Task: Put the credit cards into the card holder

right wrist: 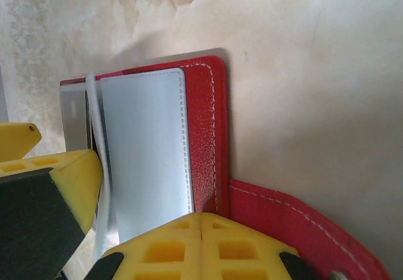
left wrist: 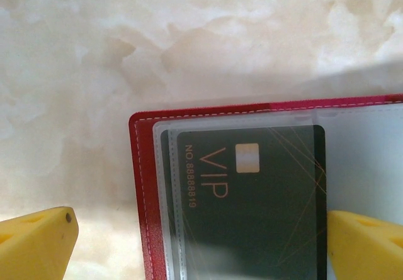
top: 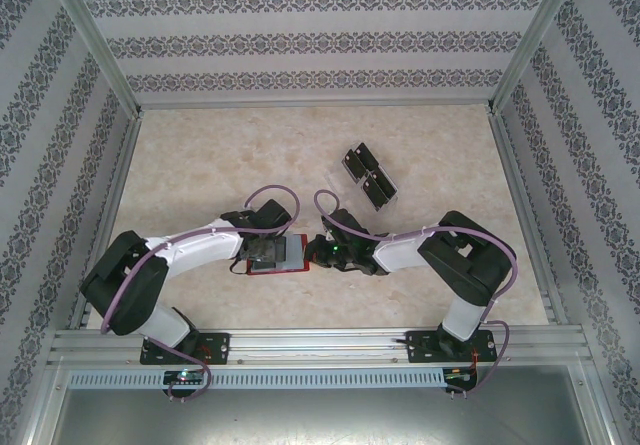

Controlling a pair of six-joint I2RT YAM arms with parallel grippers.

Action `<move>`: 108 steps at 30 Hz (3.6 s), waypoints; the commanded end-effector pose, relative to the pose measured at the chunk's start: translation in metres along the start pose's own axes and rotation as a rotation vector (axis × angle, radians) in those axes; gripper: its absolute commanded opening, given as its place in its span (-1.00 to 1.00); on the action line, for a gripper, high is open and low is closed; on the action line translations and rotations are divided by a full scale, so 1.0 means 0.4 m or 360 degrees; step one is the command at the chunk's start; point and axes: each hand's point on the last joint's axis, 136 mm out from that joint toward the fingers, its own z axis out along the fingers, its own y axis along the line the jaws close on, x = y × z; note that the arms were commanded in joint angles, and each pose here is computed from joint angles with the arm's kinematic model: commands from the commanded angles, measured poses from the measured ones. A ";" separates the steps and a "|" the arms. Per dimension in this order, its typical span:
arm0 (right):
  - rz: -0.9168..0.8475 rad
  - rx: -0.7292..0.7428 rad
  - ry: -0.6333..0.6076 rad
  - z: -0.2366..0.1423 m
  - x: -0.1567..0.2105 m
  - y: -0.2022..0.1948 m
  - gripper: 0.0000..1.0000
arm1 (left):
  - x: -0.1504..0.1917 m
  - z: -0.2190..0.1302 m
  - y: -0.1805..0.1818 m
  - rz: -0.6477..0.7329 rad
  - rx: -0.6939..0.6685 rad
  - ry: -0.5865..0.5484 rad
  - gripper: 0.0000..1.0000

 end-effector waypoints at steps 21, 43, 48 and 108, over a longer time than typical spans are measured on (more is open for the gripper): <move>-0.0015 0.0198 -0.0026 -0.054 -0.007 -0.034 -1.00 | -0.015 -0.007 -0.004 -0.0024 0.0083 -0.0027 1.00; -0.0396 0.0407 -0.0171 -0.254 -0.060 0.049 -0.36 | -0.083 -0.077 -0.049 -0.0219 0.0641 -0.0215 1.00; -0.0437 0.0597 -0.0182 -0.285 -0.062 -0.007 0.08 | -0.082 -0.081 -0.048 -0.0277 0.0762 -0.0245 1.00; -0.0434 0.0670 0.0012 -0.095 -0.066 -0.072 -0.92 | -0.106 -0.137 -0.127 -0.0332 0.1121 -0.0272 1.00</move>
